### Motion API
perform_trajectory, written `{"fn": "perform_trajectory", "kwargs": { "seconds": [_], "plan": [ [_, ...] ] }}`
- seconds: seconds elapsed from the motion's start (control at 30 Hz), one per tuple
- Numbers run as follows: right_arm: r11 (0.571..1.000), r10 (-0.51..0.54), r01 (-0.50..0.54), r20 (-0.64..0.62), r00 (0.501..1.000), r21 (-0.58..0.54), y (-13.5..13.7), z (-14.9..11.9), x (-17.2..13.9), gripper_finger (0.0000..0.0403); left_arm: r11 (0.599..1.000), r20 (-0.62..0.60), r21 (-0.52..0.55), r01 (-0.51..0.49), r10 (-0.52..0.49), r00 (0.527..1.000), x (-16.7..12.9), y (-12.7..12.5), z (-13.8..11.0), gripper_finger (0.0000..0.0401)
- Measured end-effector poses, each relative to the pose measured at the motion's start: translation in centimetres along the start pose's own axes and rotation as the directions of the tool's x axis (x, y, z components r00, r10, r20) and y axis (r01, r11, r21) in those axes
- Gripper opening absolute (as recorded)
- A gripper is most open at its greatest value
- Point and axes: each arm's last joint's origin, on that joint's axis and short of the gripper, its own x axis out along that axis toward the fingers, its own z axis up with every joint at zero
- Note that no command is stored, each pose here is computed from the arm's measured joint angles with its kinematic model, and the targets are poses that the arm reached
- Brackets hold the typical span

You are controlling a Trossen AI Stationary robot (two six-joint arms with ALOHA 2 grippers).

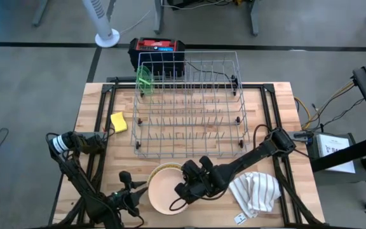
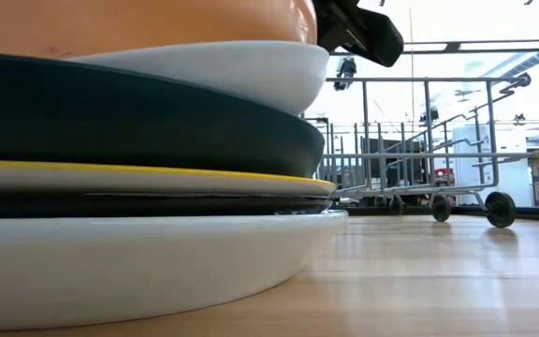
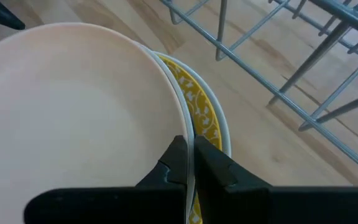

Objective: Sort dishes
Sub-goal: Put the light pink plate into the dish rack

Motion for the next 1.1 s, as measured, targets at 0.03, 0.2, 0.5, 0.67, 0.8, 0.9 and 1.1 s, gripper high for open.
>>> {"fn": "perform_trajectory", "kwargs": {
  "seconds": [0.03, 0.2, 0.5, 0.67, 0.8, 0.9, 1.1],
  "plan": [
    [1.0, 0.0, 0.0, 0.0, 1.0, 0.001, 0.0, 0.0, 0.0, 0.0, 1.0, -0.006, 0.001, 0.002, -0.002, 1.0, 0.0, 0.0, 0.0, 0.0115],
    [1.0, -0.001, 0.001, 0.0, 1.0, 0.018, 0.0, 0.1, 0.0, 0.0, 1.0, -0.009, 0.009, 0.005, -0.005, 1.0, 0.0, 0.0, 0.1, 0.0115],
    [1.0, -0.011, 0.011, -0.003, 1.0, 0.019, -0.2, 0.1, 0.2, 0.0, 0.985, -0.045, 0.174, 0.003, 0.005, 0.999, -1.8, 0.6, 0.6, 0.0115],
    [1.0, -0.023, 0.023, 0.0, 1.0, 0.014, -0.4, -0.1, 0.4, 0.0, 0.997, 0.057, 0.074, -0.006, 0.002, 0.998, -3.5, 0.5, 1.6, 0.0115],
    [0.999, -0.035, 0.035, 0.015, 0.999, 0.009, -0.5, -0.1, 0.5, 0.0, 0.986, 0.035, -0.161, 0.03, -0.025, 0.999, -4.2, 1.1, 2.3, 0.0115],
    [0.999, -0.043, 0.044, 0.035, 0.998, -0.006, -0.5, -0.1, 0.5, 0.0, 0.936, 0.035, -0.35, 0.045, -0.034, 0.999, -4.4, 1.5, 2.6, 0.0115],
    [0.998, -0.049, 0.05, 0.047, 0.998, -0.036, -0.5, 0.0, 0.5, 0.0, 0.82, 0.038, -0.569, 0.057, -0.042, 0.998, -4.6, 2.2, 2.9, 0.0115]
  ]
}}
